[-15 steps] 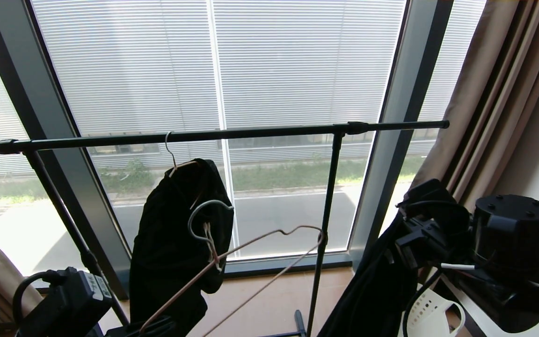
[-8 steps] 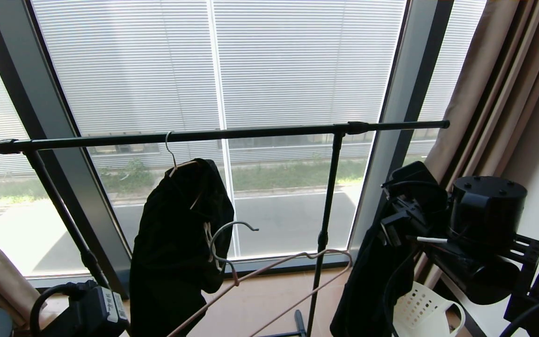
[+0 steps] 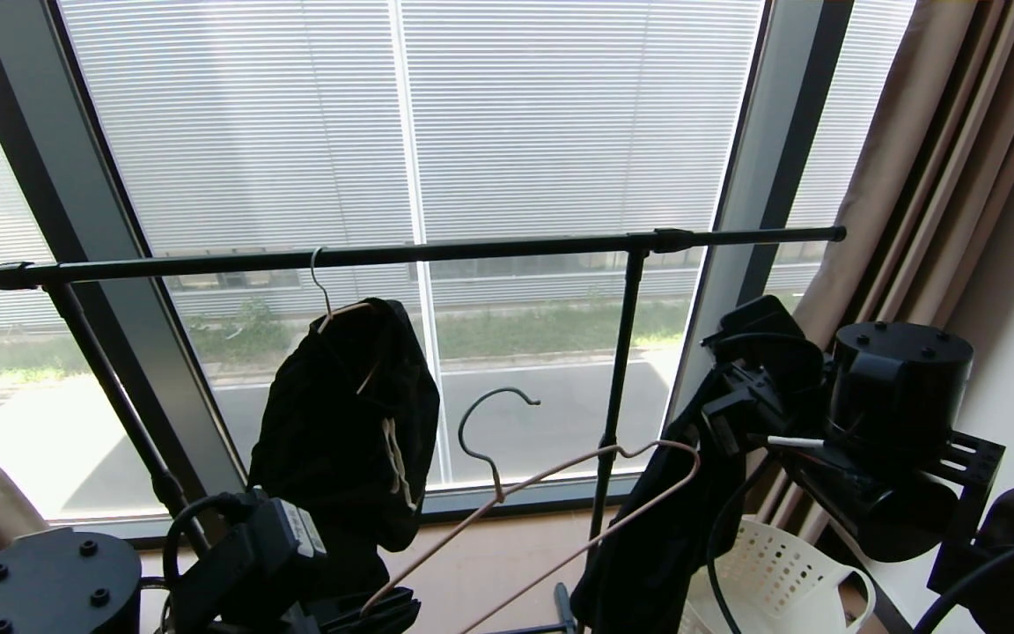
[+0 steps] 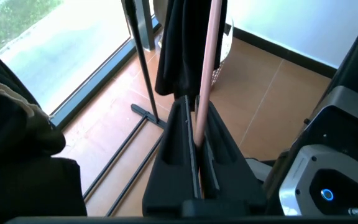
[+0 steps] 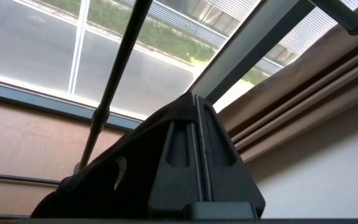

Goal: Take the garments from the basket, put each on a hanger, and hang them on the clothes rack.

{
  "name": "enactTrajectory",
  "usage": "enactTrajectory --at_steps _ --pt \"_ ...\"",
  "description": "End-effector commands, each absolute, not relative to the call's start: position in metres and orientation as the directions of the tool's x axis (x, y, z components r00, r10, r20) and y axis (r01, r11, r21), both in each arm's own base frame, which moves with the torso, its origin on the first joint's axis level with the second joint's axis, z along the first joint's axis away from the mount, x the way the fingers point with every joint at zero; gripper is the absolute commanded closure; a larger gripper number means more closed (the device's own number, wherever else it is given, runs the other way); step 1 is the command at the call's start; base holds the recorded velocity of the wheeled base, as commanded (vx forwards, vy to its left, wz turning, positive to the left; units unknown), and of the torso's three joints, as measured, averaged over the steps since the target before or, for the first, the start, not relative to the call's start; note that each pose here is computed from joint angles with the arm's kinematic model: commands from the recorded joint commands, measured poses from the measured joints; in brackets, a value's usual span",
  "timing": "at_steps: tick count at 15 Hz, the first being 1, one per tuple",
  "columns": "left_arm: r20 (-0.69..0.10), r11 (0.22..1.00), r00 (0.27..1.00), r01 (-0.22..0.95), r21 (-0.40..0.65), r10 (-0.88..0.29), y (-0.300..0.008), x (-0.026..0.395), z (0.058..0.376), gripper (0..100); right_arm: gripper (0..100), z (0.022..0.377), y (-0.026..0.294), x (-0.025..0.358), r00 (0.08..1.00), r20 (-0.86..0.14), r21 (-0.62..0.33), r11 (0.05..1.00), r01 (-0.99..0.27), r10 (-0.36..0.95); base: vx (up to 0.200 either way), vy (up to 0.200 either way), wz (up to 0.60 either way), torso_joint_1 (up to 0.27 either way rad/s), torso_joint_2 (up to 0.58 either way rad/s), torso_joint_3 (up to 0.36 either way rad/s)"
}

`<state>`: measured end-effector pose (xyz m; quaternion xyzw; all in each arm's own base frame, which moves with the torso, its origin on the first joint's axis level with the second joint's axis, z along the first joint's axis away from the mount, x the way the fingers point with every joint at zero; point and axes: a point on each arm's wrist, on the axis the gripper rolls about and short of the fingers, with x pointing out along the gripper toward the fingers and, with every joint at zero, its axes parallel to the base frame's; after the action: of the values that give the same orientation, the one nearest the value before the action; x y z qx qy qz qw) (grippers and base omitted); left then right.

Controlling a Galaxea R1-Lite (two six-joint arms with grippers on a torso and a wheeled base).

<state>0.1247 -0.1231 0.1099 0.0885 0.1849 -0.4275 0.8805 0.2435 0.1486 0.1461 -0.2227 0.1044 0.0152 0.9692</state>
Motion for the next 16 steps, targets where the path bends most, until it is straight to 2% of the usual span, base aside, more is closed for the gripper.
enactTrajectory --at_steps 1,16 --pt "-0.443 0.619 0.553 0.785 -0.007 -0.706 -0.129 0.132 0.101 100 100 0.146 0.153 0.241 0.978 -0.209 -0.428 0.899 -0.094 0.003 0.000 0.000 0.00 0.000 0.00 0.000" --pt "-0.409 0.642 0.584 0.767 -0.004 -0.701 -0.140 0.151 0.109 100 100 0.139 0.168 0.226 0.970 -0.234 -0.440 0.882 -0.170 0.071 0.000 0.000 0.00 0.000 0.00 0.000"
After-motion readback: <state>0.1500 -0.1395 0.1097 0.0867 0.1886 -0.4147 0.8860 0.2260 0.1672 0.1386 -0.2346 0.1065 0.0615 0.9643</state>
